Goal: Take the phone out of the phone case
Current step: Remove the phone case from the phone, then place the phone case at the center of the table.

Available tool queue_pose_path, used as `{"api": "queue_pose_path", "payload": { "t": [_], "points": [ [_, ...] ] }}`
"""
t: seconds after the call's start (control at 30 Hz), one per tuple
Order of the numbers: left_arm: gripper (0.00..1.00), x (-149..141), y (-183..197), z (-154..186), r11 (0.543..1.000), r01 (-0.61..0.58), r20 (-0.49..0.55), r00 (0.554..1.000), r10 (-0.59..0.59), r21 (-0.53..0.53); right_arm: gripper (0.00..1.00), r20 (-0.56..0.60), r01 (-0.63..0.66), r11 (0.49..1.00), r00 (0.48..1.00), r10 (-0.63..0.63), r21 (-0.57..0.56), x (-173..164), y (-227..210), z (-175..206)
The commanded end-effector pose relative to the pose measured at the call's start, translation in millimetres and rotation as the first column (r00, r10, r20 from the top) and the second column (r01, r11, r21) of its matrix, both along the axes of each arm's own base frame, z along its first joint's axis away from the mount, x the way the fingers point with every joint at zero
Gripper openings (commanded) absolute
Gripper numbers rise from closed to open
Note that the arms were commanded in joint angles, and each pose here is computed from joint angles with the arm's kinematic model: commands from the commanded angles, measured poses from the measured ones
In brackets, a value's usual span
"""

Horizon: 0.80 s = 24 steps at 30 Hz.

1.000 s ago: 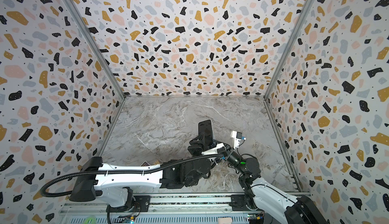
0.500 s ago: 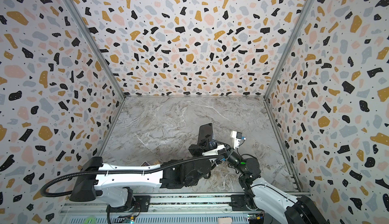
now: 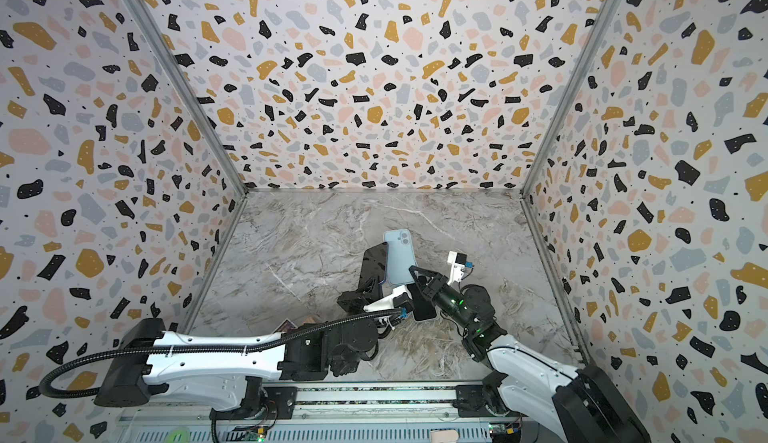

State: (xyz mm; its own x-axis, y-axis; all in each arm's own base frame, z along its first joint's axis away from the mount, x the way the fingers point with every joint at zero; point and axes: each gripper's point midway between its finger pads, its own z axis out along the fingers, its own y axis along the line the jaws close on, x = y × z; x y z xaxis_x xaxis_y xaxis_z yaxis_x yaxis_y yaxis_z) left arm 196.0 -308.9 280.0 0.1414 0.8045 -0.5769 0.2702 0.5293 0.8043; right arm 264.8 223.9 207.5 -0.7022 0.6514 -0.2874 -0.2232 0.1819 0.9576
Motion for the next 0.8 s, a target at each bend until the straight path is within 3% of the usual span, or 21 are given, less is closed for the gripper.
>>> {"api": "queue_pose_path", "payload": {
  "t": [0.0, 0.23, 0.33, 0.53, 0.6, 0.73, 0.77],
  "points": [
    [0.0, -3.1, 11.4, 2.6, 0.997, -0.04, -0.008, 0.999, 0.04, -0.067, 0.0, -0.02, 0.035, 0.999, 0.999, -0.036, -0.02, 28.8, 14.5, 0.2],
    [0.0, -21.5, 24.1, -24.8, 0.997, -0.063, -0.045, 0.997, 0.061, -0.049, 0.0, -0.194, -0.003, 0.999, 0.981, -0.007, -0.052, 90.1, 73.1, -56.5],
    [0.0, -27.1, 27.7, -35.2, 0.994, -0.055, -0.081, 0.996, 0.047, -0.091, 0.0, -0.255, -0.006, 0.998, 0.967, -0.012, -0.067, 109.2, 94.9, -80.6],
    [0.0, -30.0, 29.9, -61.1, 0.989, -0.075, -0.126, 0.99, 0.059, -0.124, 0.0, -0.338, 0.049, 0.986, 0.936, -0.1, -0.156, 124.6, 107.6, -111.8],
    [0.0, -30.3, 29.4, -69.4, 0.989, -0.08, -0.138, 0.988, 0.063, -0.123, 0.08, -0.355, 0.017, 0.989, 0.932, -0.07, -0.15, 125.5, 115.4, -117.5],
    [0.0, -30.7, 31.5, -80.9, 0.987, -0.088, -0.152, 0.986, 0.067, -0.137, 0.4, -0.399, -0.004, 0.989, 0.915, -0.056, -0.146, 124.1, 118.0, -129.7],
    [0.0, -30.7, 31.9, -82.7, 0.986, -0.089, -0.158, 0.985, 0.066, -0.142, 0.52, -0.404, -0.007, 0.991, 0.914, -0.05, -0.137, 122.8, 118.2, -129.8]
  ]
}}
